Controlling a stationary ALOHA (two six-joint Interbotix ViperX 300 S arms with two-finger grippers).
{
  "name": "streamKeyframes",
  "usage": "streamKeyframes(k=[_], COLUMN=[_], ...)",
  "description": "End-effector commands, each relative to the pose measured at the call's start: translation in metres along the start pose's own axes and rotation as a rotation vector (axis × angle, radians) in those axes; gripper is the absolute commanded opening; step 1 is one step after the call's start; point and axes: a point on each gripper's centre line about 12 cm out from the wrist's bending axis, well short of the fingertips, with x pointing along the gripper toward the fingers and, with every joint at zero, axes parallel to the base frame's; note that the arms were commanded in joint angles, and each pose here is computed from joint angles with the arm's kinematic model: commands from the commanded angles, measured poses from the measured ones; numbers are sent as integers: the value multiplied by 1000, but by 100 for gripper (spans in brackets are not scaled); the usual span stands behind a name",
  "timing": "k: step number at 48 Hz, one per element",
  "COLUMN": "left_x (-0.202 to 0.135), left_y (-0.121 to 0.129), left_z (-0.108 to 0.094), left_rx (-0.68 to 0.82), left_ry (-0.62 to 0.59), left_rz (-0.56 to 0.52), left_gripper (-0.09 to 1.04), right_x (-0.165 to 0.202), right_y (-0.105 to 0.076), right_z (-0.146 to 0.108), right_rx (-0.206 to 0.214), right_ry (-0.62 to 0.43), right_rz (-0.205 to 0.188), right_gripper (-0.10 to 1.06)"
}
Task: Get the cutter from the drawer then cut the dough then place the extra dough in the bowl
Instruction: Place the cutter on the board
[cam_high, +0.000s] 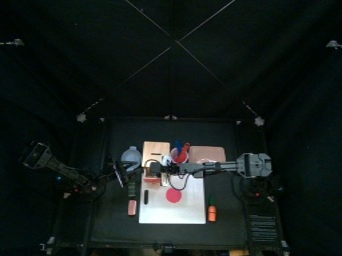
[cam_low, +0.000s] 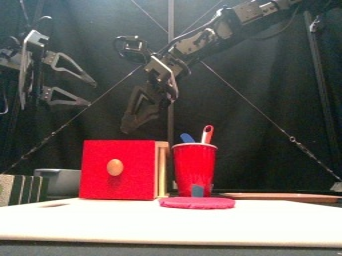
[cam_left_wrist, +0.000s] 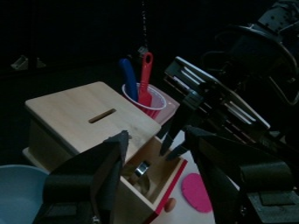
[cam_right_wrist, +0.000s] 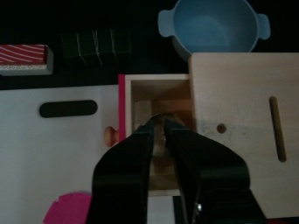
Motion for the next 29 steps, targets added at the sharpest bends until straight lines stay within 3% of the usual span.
streamKeyframes(k=[1,10,19,29], left_x=[1,0,-6,-6], left_y=[-2,-1,-24,-27], left_z=[4,3,3,2], left_rx=[-2,9,98,107], left_ry=[-19,-17,-36,-35], left_rz=[-3,-10,-179,-199], left_gripper=[89,89,89,89], right_x=[-9,1,7,11], right_y=[-2,-4,-5,-13], right_z=[15,7,2,-1], right_rx=[17,17,9,19], right_ry=[-40,-10,7,14], right_rz=[1,-2,-7,-19], right_gripper=[81,80,80,80])
